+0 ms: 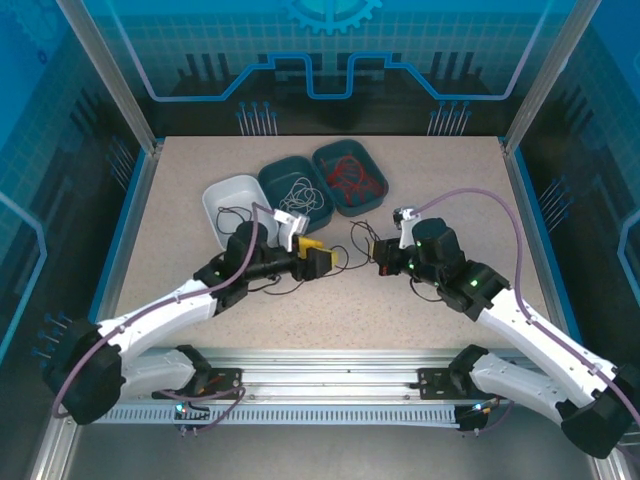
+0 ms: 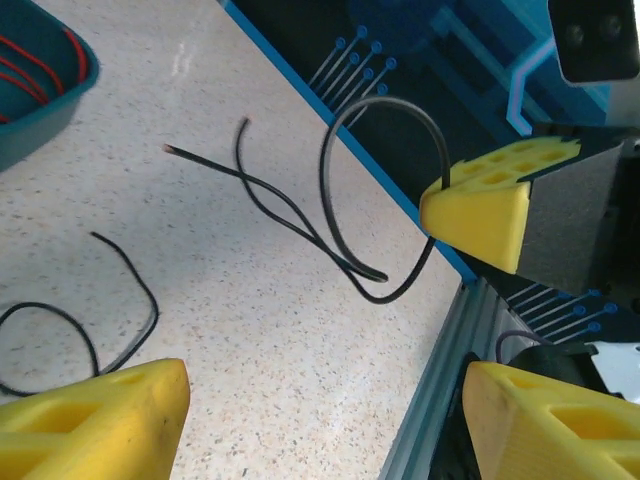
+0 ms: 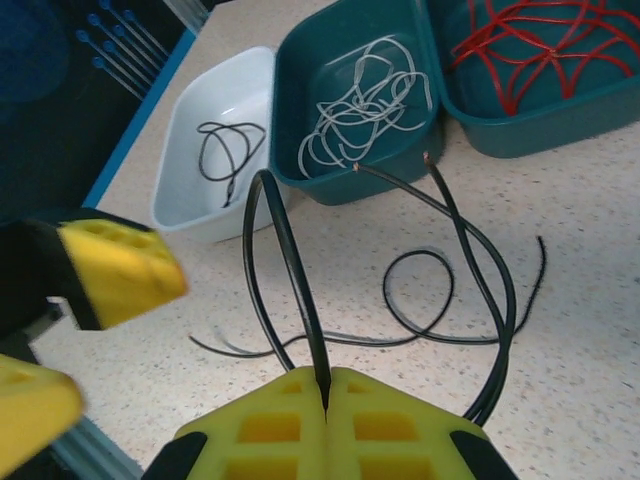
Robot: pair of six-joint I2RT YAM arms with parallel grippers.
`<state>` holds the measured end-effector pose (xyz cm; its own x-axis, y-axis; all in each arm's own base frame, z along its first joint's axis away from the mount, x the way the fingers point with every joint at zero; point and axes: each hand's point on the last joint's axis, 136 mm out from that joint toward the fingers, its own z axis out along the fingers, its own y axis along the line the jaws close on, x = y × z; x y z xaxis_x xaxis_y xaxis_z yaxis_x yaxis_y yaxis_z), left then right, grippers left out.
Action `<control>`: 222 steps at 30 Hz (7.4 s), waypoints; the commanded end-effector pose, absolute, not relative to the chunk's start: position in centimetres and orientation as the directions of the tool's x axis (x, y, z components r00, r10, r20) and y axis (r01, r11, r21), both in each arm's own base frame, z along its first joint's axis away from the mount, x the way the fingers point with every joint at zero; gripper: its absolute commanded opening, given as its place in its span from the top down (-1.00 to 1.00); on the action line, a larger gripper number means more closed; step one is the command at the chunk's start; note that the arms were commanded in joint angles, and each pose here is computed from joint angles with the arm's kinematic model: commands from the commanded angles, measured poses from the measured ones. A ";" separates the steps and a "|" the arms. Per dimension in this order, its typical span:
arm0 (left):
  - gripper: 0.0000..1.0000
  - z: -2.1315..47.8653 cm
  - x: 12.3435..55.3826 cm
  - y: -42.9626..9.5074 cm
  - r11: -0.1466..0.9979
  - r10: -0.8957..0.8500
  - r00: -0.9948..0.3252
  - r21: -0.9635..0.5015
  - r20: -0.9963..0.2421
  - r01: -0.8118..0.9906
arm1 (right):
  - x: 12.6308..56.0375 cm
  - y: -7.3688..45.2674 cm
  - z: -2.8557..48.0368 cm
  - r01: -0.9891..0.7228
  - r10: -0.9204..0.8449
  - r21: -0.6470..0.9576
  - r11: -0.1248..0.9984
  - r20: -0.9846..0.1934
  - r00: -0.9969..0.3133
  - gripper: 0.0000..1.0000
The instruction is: Untangle the cables
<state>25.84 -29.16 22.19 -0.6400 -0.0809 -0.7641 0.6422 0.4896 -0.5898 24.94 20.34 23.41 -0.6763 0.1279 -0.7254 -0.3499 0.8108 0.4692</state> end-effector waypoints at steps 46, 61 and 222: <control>0.92 27.3 29.5 -21.7 0.890 0.058 -0.429 -0.148 -0.902 0.431 | 26.0 21.4 24.7 -0.393 0.005 0.394 0.831 -0.713 -0.702 -0.33; 0.95 35.7 30.0 -13.2 0.981 -0.025 -0.273 -0.076 -0.962 0.181 | 26.5 16.7 22.6 -0.185 0.070 0.284 0.941 -0.699 -0.712 -0.99; -0.12 6.2 36.3 -30.2 0.950 0.111 -0.840 -0.193 -0.531 0.247 | 23.6 6.0 16.9 0.264 0.345 0.223 0.939 -0.632 -0.694 -0.99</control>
